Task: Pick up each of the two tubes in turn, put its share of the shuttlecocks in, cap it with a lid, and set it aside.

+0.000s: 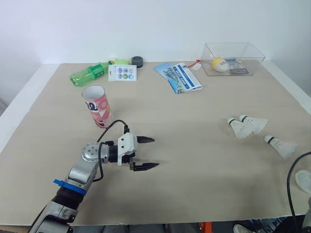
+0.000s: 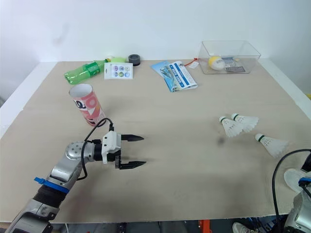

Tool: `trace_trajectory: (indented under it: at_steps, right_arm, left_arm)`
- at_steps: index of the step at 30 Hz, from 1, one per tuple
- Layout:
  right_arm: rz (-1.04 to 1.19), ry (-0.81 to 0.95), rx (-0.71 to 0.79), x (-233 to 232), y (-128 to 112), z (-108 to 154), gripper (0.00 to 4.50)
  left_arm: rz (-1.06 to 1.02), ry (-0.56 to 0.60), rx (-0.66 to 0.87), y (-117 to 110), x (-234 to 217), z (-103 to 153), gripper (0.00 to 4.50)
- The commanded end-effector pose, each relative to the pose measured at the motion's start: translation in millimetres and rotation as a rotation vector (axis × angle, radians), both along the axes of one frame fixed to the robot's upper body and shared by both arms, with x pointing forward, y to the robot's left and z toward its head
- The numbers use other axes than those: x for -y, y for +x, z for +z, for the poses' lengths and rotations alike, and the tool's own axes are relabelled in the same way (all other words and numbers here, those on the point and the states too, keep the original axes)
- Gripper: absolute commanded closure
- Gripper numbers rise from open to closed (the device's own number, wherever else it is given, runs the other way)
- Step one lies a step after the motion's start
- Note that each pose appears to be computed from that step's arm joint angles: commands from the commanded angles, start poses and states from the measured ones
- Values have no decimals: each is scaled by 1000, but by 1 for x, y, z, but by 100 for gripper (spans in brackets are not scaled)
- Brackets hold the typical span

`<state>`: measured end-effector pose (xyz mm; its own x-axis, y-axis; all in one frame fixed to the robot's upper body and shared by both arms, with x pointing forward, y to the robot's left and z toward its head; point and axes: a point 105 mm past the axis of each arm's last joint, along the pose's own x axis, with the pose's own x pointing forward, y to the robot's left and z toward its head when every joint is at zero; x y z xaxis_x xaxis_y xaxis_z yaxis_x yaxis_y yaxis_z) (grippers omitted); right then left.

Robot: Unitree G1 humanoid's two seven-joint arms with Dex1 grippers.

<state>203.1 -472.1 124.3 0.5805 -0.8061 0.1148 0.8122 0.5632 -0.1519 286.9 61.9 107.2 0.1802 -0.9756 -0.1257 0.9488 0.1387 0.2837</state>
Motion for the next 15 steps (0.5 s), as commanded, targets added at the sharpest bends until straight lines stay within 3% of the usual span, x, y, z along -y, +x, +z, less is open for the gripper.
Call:
trace_trajectory:
  at_steps: [1,8,15]
  right_arm:
    - [-58,27,86,9,-13,7,80]
    - [-82,121,122,17,-17,-10,80]
    - [-84,166,147,31,-12,-14,80]
  left_arm:
    - [-20,-17,37,-1,4,11,0]
    - [-47,-35,31,-4,8,15,0]
    - [-207,-70,-62,-32,20,24,0]
